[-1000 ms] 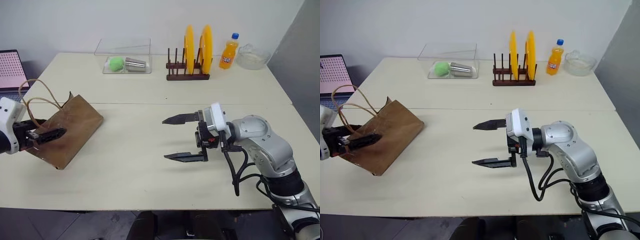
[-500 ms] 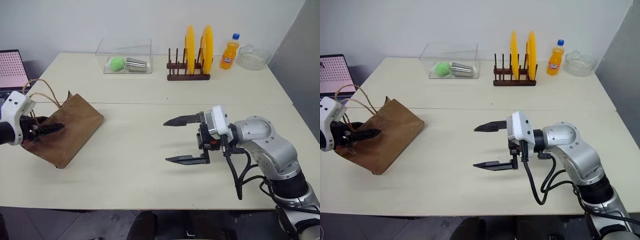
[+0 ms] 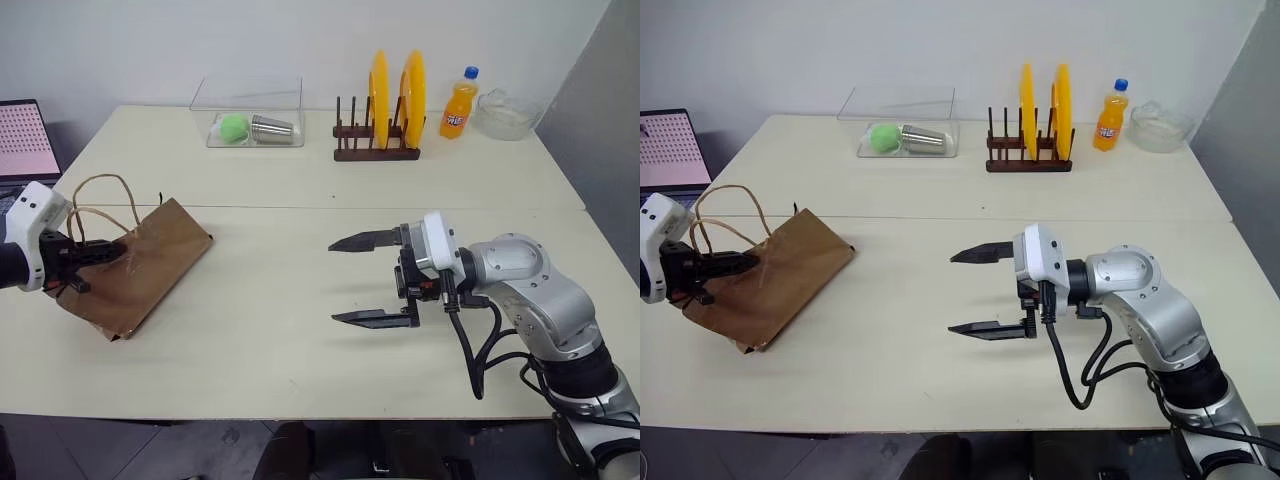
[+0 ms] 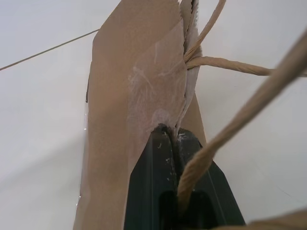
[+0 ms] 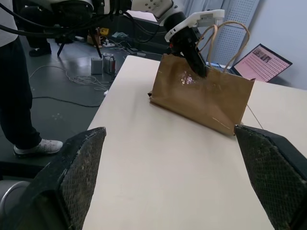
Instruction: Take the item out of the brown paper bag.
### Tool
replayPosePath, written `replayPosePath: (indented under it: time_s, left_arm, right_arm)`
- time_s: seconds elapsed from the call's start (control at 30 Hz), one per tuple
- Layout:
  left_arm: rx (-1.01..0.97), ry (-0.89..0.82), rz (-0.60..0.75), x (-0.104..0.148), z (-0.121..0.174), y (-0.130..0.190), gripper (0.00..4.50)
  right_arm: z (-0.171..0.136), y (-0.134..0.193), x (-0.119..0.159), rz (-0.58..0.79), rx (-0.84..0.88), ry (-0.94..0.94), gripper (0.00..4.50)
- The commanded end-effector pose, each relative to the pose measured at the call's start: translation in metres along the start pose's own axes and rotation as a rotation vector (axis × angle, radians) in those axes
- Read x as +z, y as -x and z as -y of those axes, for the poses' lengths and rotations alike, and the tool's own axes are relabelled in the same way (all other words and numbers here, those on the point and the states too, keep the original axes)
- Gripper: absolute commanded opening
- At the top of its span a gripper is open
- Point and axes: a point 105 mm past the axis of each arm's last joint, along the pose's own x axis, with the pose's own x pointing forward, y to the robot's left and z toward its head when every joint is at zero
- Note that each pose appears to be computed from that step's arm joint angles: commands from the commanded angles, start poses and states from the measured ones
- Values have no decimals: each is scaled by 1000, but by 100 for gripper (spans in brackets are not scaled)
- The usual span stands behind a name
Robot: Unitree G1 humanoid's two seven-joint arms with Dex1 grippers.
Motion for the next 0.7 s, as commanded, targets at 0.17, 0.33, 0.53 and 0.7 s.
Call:
replayPosePath:
  time_s: [0.17,0.33,0.53,0.7]
  left_arm:
    - [-82,-243,145,79,18,5,3]
    - [-178,-325,185,105,33,-14,3]
    - [-331,-445,258,135,62,-57,3]
    - [-447,-517,321,164,94,-94,3]
  right_arm:
    - [-2,11,3,-14,-66,20,450]
    - [2,17,-2,-48,-155,20,450]
    - [10,32,-12,-98,-362,-3,450]
    - [5,48,-22,-157,-503,-75,450]
